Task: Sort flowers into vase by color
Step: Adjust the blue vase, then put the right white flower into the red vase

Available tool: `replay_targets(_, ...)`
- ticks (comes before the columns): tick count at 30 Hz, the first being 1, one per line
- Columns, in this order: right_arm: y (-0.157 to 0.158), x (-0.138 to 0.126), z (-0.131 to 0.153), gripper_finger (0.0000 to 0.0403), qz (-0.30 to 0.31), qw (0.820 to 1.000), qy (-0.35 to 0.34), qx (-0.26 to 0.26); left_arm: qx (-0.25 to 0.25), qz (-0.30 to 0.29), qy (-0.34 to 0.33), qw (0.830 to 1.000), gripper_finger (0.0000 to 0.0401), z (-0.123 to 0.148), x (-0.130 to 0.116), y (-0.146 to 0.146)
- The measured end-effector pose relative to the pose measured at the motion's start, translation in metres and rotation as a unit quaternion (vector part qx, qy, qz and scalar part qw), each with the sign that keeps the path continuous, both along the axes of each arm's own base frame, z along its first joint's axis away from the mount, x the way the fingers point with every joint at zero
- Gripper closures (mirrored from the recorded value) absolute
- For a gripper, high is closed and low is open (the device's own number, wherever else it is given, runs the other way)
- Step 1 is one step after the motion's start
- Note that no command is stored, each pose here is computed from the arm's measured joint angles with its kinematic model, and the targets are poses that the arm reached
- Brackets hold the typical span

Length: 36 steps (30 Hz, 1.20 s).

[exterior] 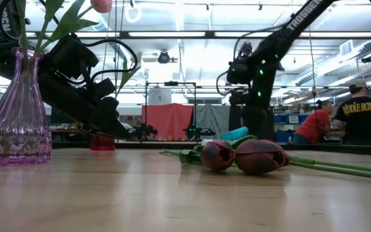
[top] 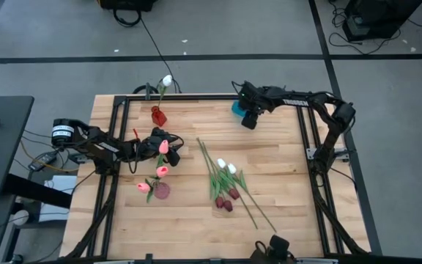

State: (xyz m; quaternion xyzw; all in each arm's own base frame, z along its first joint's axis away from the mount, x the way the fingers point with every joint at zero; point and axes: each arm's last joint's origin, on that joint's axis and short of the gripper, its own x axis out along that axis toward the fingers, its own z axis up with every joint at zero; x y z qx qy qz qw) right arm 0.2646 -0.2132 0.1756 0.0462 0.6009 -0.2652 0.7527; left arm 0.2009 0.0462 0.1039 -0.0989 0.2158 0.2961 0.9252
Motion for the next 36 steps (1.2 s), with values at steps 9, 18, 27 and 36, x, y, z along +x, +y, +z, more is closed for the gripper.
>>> replay_targets(9, 0.027, 0.011, 0.038, 0.0249, -0.006, 0.995, 0.07, 0.075, -0.005, -0.006, -0.002, 1.0, 0.0219, 0.0, 0.0, 0.0)
replay_targets(18, 0.051, 0.003, 0.063, 0.0249, -0.057, 0.973, 0.13, 0.18, -0.003, -0.007, -0.017, 1.0, 0.0219, 0.003, 0.002, 0.0)
replay_targets(27, 0.06, -0.007, 0.065, 0.0252, -0.087, 0.952, 0.173, 0.238, -0.008, -0.017, -0.021, 1.0, 0.0219, 0.003, 0.002, -0.001)
replay_targets(36, 0.066, 0.003, 0.064, 0.0243, -0.076, 0.956, 0.141, 0.244, -0.024, -0.03, -0.027, 0.999, 0.0219, 0.003, 0.003, -0.002)
